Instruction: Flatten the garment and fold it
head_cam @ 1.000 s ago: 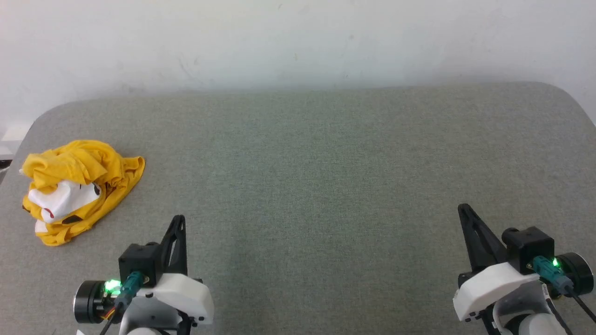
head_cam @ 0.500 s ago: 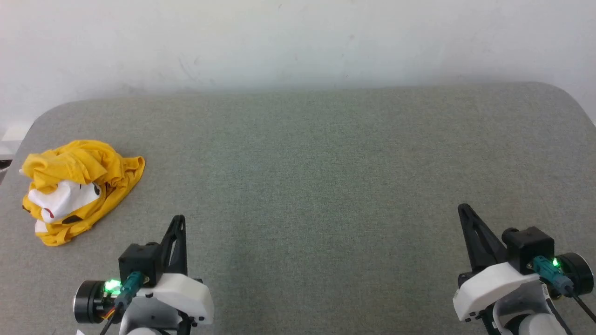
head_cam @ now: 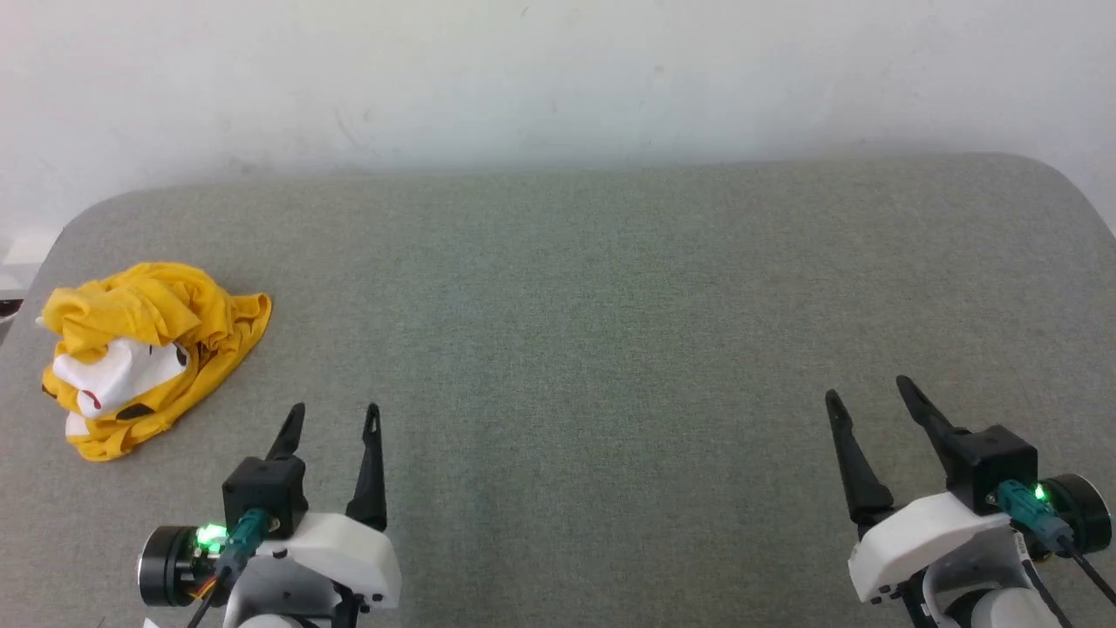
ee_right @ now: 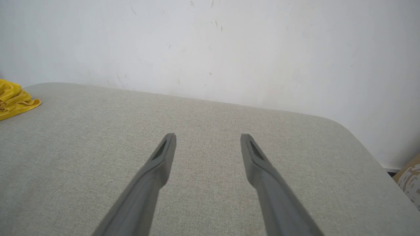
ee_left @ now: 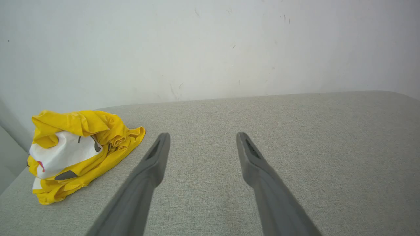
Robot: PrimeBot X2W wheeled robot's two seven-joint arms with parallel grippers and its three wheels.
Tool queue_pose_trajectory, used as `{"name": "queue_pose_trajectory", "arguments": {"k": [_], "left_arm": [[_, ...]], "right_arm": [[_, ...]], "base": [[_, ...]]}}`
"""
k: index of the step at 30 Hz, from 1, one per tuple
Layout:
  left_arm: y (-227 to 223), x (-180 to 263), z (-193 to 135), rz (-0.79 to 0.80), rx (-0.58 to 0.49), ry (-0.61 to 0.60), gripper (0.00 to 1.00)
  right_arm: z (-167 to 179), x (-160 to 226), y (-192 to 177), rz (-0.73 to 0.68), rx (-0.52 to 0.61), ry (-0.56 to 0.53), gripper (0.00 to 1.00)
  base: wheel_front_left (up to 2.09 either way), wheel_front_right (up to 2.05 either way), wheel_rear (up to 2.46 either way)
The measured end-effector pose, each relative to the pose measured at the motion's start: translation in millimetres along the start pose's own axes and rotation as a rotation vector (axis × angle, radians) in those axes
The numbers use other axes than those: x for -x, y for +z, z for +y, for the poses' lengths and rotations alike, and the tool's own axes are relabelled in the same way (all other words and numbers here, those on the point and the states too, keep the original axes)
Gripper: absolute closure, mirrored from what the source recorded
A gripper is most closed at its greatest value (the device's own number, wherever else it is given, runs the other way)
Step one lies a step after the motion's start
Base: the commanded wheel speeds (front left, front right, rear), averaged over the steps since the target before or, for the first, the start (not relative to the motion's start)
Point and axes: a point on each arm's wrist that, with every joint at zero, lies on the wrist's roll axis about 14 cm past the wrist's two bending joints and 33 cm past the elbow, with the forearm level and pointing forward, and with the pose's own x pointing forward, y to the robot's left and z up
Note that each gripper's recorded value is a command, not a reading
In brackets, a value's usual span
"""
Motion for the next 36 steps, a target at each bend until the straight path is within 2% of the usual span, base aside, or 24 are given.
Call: {"name": "queue_pose_trajectory", "arguments": {"k": [36], "left_arm": [[10.5, 5.7, 2.1, -0.07, 0.029, 0.002, 0.0]], "right_arm": [[-19.1, 0.5, 1.7, -0.048, -0.057, -0.056, 0.0]], "base": [[0.0, 0.0, 0.0]]}}
